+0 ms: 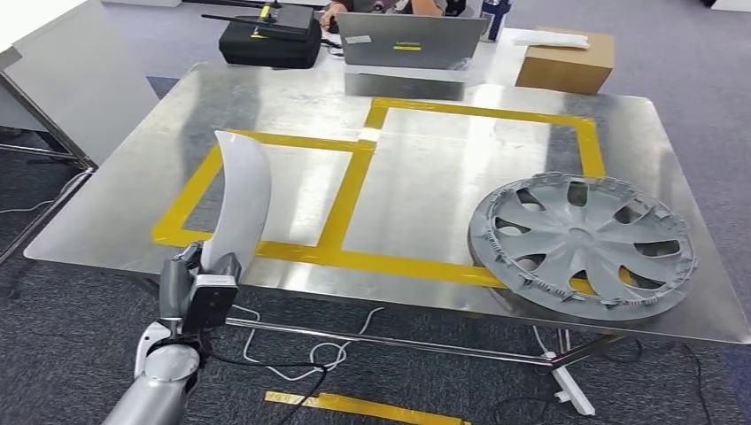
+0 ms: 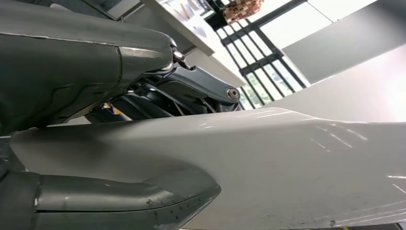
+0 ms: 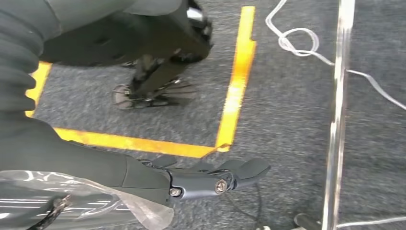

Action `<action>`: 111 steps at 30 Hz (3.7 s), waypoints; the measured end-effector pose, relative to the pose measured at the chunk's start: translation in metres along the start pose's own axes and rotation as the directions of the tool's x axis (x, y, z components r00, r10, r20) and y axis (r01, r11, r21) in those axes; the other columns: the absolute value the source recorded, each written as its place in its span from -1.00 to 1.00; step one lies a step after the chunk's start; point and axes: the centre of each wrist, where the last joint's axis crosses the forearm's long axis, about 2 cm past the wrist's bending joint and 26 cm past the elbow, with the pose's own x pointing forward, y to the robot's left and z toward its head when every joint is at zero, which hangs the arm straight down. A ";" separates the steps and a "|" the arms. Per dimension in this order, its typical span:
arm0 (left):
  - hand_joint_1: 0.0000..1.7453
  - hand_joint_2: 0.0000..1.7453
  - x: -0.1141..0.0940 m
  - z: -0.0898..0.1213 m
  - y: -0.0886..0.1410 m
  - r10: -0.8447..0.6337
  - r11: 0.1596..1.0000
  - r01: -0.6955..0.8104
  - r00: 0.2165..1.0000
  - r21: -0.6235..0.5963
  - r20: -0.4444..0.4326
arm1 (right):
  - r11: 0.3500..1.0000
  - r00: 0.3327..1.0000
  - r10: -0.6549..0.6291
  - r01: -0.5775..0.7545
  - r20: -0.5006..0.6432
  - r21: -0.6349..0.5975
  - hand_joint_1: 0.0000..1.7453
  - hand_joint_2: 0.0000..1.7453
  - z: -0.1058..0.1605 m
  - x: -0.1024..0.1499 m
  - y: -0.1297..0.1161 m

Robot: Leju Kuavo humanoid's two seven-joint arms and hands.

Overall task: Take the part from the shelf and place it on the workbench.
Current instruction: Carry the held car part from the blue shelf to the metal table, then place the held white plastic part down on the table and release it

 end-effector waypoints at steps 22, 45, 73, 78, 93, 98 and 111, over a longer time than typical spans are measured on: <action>1.00 1.00 -0.010 -0.013 0.001 -0.029 0.999 0.029 0.999 0.013 -0.039 | 0.999 1.000 0.028 -0.028 0.002 0.041 -1.00 1.00 -0.003 0.003 -0.001; 1.00 1.00 -0.055 -0.032 0.029 -0.538 0.843 0.527 0.819 -0.112 -0.201 | 0.988 0.996 0.090 -0.088 -0.009 0.126 -1.00 1.00 -0.008 0.008 0.004; -1.00 -1.00 -0.036 0.043 0.065 -0.344 0.923 0.357 0.933 0.147 -0.103 | 0.999 0.996 0.000 0.004 -0.092 0.050 -1.00 -1.00 0.002 -0.002 0.017; -1.00 -1.00 -0.022 0.055 0.072 -0.300 0.924 0.307 0.952 0.228 -0.066 | 0.999 0.995 -0.011 0.014 -0.095 0.034 -1.00 -1.00 0.003 -0.004 0.017; -1.00 -1.00 -0.011 0.085 0.084 -0.193 0.907 0.203 0.979 0.369 -0.064 | 1.000 0.994 -0.027 0.028 -0.104 0.005 -1.00 -1.00 0.005 -0.006 0.017; -1.00 -1.00 -0.012 0.087 0.085 -0.160 0.910 0.175 0.984 0.375 -0.073 | 1.000 0.994 -0.025 0.025 -0.107 0.005 -1.00 -1.00 0.006 -0.007 0.017; -1.00 -1.00 -0.028 0.102 0.073 0.074 0.896 0.006 0.984 0.444 -0.162 | 1.000 0.992 -0.023 0.022 -0.127 -0.010 -1.00 -1.00 0.008 -0.009 0.018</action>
